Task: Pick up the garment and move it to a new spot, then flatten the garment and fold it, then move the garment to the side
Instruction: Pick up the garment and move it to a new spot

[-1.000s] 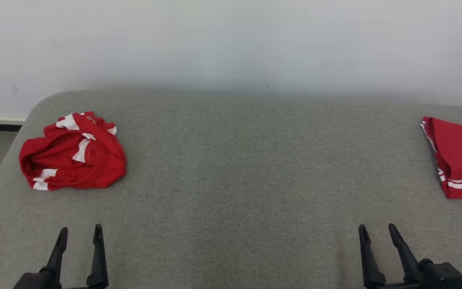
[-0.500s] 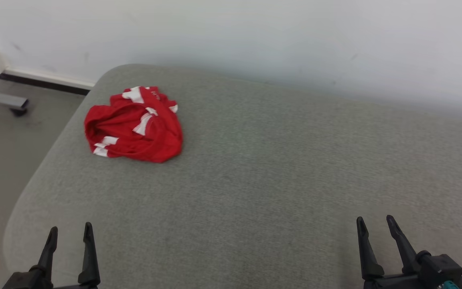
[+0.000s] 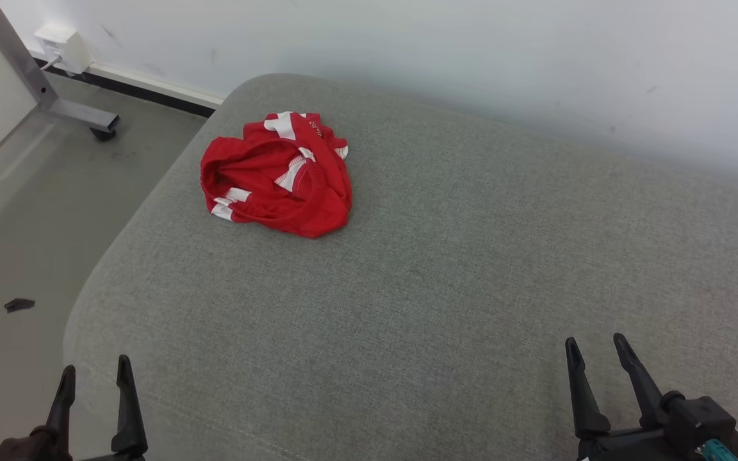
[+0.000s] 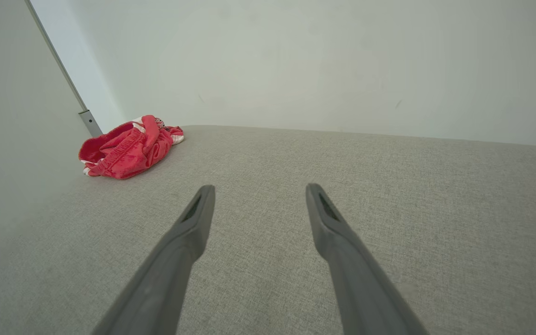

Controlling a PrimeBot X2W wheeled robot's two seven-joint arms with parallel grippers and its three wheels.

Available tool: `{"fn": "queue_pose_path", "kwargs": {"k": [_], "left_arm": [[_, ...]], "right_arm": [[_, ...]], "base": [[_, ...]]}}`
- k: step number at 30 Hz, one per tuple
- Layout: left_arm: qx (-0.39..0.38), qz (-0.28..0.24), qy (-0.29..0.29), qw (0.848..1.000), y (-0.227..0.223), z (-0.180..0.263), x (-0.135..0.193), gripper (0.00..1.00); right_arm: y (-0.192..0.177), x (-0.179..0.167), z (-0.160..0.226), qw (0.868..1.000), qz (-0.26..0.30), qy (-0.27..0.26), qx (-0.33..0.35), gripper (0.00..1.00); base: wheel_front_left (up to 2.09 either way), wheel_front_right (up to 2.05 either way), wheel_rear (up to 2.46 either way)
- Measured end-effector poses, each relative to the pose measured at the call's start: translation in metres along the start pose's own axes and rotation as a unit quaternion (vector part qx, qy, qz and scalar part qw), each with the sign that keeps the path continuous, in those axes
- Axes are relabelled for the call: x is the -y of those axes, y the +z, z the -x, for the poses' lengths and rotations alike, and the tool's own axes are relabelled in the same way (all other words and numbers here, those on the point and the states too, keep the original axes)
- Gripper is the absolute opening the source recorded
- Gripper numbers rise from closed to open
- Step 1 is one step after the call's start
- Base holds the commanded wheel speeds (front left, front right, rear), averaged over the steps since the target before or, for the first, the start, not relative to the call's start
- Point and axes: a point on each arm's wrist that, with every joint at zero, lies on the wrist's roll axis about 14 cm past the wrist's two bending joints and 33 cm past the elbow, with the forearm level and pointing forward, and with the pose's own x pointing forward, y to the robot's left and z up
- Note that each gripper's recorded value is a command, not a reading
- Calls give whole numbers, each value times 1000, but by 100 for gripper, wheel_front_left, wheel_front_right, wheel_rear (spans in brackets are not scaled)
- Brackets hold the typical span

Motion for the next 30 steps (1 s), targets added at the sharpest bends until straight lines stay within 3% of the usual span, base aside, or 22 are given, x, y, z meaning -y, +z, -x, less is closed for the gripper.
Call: {"fn": "queue_pose_path", "kwargs": {"k": [13, 22, 30], "left_arm": [[11, 13, 1, 1000, 7, -20, 8, 100], [95, 6, -68, 993, 63, -95, 57, 100], [150, 18, -123, 981, 103, -177, 114, 100]], "right_arm": [[-1, 13, -4, 1000, 8, -6, 0, 100], [10, 55, -6, 998, 33, -45, 17, 100], [16, 113, 10, 991, 46, -119, 29, 100]], "base": [[0, 0, 0], [0, 0, 0], [0, 0, 0]]}}
